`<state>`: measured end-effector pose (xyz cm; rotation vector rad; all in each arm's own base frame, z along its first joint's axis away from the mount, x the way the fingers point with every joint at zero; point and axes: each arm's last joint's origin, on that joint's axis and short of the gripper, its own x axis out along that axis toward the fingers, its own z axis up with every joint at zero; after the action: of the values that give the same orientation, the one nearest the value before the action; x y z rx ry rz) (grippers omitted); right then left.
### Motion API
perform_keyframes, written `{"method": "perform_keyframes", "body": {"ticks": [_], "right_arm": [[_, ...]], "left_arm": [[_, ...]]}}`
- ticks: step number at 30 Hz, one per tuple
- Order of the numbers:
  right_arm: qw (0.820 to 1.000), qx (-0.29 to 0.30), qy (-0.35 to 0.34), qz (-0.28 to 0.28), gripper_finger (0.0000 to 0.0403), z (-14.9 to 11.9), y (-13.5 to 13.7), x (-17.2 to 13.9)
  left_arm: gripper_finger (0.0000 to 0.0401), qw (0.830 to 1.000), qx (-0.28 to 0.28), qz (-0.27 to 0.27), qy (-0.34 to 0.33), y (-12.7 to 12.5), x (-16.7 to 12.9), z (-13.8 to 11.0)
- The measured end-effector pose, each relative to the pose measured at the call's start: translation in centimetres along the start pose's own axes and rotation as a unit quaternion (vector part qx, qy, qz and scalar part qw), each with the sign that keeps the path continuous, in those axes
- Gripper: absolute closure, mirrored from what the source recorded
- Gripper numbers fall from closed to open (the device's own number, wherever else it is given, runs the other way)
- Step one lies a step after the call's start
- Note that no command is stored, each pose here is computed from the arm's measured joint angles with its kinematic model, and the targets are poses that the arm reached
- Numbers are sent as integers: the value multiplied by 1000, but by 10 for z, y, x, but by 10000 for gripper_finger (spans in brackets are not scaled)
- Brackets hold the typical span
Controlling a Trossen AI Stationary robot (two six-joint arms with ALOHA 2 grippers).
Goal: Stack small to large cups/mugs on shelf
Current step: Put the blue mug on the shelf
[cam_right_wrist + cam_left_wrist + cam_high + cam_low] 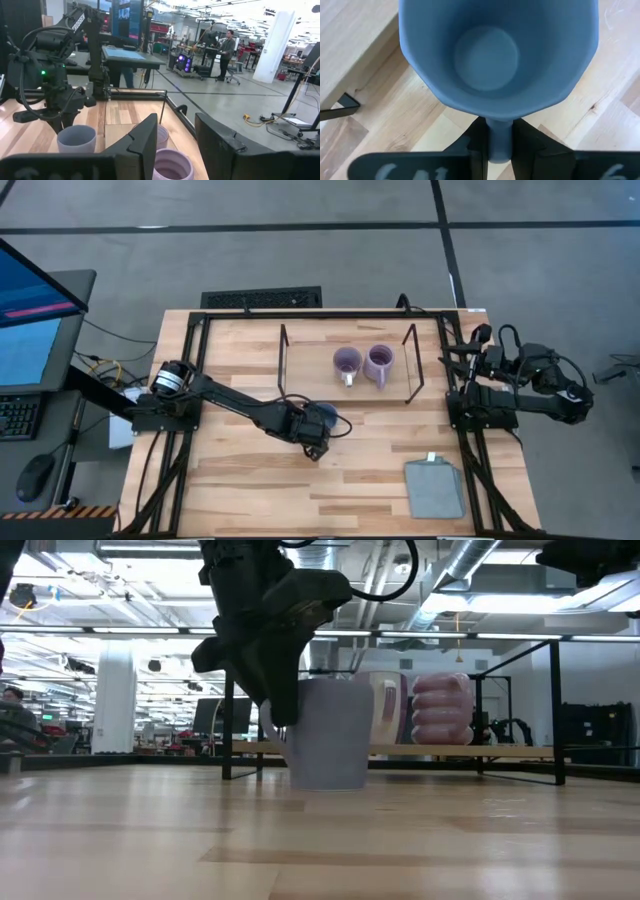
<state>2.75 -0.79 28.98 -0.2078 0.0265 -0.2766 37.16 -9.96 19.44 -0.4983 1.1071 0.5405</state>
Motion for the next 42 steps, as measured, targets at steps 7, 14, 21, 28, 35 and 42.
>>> {"method": "perform_keyframes", "body": {"ticks": [7, 14, 21, 28, 35, 42], "right_arm": [[1000, 0, 0, 0, 250, 0, 0, 0], [1000, 0, 0, 0, 248, 0, 0, 0], [1000, 0, 0, 0, 250, 0, 0, 0], [1000, 0, 0, 0, 248, 0, 0, 0], [1000, 0, 0, 0, 250, 0, 0, 0], [1000, 0, 0, 0, 248, 0, 0, 0]], "left_arm": [[366, 1000, -12, -8, -2, -2, 0, 0], [366, 1000, -21, -15, 0, -1, -5, 1], [366, 999, -43, -26, -16, 4, -27, 4], [366, 997, -68, -27, -34, 9, -42, 7], [366, 995, -78, -19, -59, 6, -66, 24], [366, 988, -134, 40, -65, 22, -94, 46]]}}
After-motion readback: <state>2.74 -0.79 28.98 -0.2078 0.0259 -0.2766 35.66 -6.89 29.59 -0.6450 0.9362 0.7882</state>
